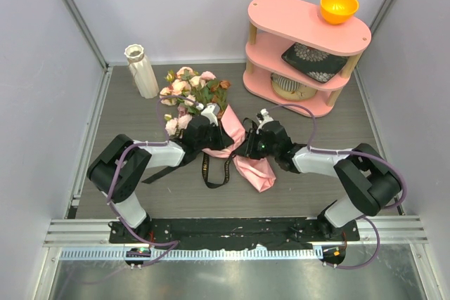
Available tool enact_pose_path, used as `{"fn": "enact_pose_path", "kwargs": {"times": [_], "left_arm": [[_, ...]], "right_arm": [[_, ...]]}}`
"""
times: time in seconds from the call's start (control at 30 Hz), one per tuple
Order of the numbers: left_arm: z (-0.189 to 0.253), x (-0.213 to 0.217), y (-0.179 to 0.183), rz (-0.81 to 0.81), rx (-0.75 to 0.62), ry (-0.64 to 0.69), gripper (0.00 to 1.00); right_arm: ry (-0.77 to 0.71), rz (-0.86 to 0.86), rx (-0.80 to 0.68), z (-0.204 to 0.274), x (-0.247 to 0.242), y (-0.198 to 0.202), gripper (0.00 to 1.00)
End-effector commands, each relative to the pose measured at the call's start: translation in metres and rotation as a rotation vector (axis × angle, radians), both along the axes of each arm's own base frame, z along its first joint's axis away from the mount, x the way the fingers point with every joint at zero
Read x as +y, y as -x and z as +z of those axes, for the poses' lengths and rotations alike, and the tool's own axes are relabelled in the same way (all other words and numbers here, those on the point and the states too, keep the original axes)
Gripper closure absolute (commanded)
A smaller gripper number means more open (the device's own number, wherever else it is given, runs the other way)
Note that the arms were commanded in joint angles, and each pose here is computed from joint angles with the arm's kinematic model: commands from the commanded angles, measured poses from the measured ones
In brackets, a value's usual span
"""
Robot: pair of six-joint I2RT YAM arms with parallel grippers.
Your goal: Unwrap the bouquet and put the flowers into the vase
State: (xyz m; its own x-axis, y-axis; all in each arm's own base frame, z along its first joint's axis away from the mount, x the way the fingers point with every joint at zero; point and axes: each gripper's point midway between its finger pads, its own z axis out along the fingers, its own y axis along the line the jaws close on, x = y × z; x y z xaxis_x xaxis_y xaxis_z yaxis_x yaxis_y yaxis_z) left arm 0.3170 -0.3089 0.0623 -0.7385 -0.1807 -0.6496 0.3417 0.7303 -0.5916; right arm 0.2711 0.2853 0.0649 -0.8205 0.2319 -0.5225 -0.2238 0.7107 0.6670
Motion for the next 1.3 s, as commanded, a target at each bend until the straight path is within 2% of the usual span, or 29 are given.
{"fn": "enact_pose_path", "kwargs": {"times": [0.0, 0.13, 0.2, 0.3, 0.37, 0.5, 0.6, 0.8, 1.1, 1.27], "left_arm": [[-0.003, 0.002, 0.002, -0.011, -0.020, -0.019, 1.00], [-0.004, 0.001, 0.002, -0.012, -0.019, -0.020, 1.00], [-0.003, 0.002, 0.002, -0.010, -0.021, -0.019, 1.00], [-0.003, 0.002, 0.002, -0.010, -0.021, -0.019, 1.00], [-0.003, 0.001, 0.001, -0.009, -0.022, -0.020, 1.00], [-0.005, 0.004, -0.001, 0.015, -0.017, -0.032, 1.00], [-0.013, 0.014, -0.009, 0.092, 0.013, -0.076, 1.00], [-0.027, 0.015, -0.012, 0.107, 0.066, -0.132, 1.00], [-0.028, 0.016, -0.012, 0.114, 0.068, -0.137, 1.00], [-0.027, 0.015, -0.012, 0.106, 0.066, -0.134, 1.00]], "right_arm": [[-0.002, -0.016, -0.045, 0.010, 0.007, -0.014, 0.79], [0.022, -0.017, -0.057, 0.009, 0.004, -0.014, 0.87], [0.023, -0.006, -0.061, 0.009, 0.005, -0.013, 0.87], [0.019, 0.001, -0.073, 0.013, 0.009, -0.014, 0.78], [0.022, 0.006, -0.071, 0.013, 0.010, -0.016, 0.78], [0.017, 0.005, -0.080, 0.020, 0.012, -0.016, 0.92], [0.003, 0.001, -0.109, 0.035, 0.010, -0.015, 0.99], [-0.072, 0.013, -0.144, 0.066, 0.012, -0.008, 0.99], [-0.095, 0.019, -0.160, 0.070, 0.004, 0.005, 0.99], [-0.102, 0.073, -0.270, 0.090, -0.001, 0.013, 0.99]]}}
